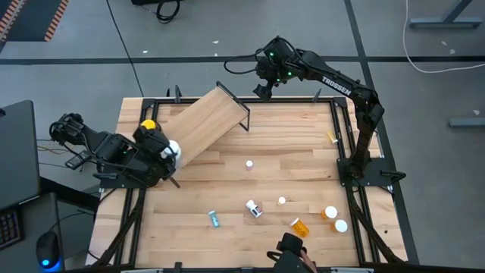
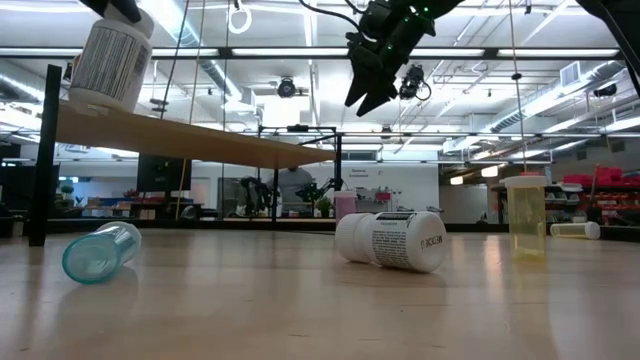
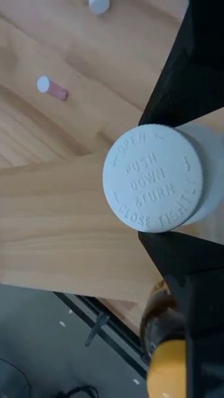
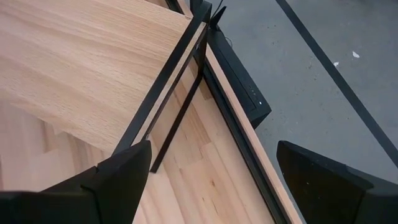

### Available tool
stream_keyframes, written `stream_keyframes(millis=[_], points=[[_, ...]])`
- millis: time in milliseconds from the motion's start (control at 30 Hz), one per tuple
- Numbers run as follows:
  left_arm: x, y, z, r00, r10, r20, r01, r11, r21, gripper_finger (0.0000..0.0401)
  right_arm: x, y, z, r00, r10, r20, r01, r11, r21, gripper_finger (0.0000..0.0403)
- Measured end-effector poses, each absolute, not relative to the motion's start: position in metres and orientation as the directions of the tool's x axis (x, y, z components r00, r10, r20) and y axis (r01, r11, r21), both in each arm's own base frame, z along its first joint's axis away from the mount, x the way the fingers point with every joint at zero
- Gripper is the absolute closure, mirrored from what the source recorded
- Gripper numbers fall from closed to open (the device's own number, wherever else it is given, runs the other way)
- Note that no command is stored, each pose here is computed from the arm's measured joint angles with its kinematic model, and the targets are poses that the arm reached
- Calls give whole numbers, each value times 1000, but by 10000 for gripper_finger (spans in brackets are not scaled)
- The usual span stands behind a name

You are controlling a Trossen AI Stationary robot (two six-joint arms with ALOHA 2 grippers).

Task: Pick and place medicine bottles onto shelf by color
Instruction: Put the large white pill bottle on the shelf

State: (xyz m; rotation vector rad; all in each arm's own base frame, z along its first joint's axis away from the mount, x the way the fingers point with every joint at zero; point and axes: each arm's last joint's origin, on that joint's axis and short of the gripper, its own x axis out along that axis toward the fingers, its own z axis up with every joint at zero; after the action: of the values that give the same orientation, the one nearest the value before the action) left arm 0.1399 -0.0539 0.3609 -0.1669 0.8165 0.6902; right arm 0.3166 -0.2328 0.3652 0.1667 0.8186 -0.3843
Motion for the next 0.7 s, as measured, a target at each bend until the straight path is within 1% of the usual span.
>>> stream_keyframes(millis=[700], points=[[136,-52,361,461,520,-719,-625,766,153,126,317,-233,365,619,-269,-738,396,918,-2,46]])
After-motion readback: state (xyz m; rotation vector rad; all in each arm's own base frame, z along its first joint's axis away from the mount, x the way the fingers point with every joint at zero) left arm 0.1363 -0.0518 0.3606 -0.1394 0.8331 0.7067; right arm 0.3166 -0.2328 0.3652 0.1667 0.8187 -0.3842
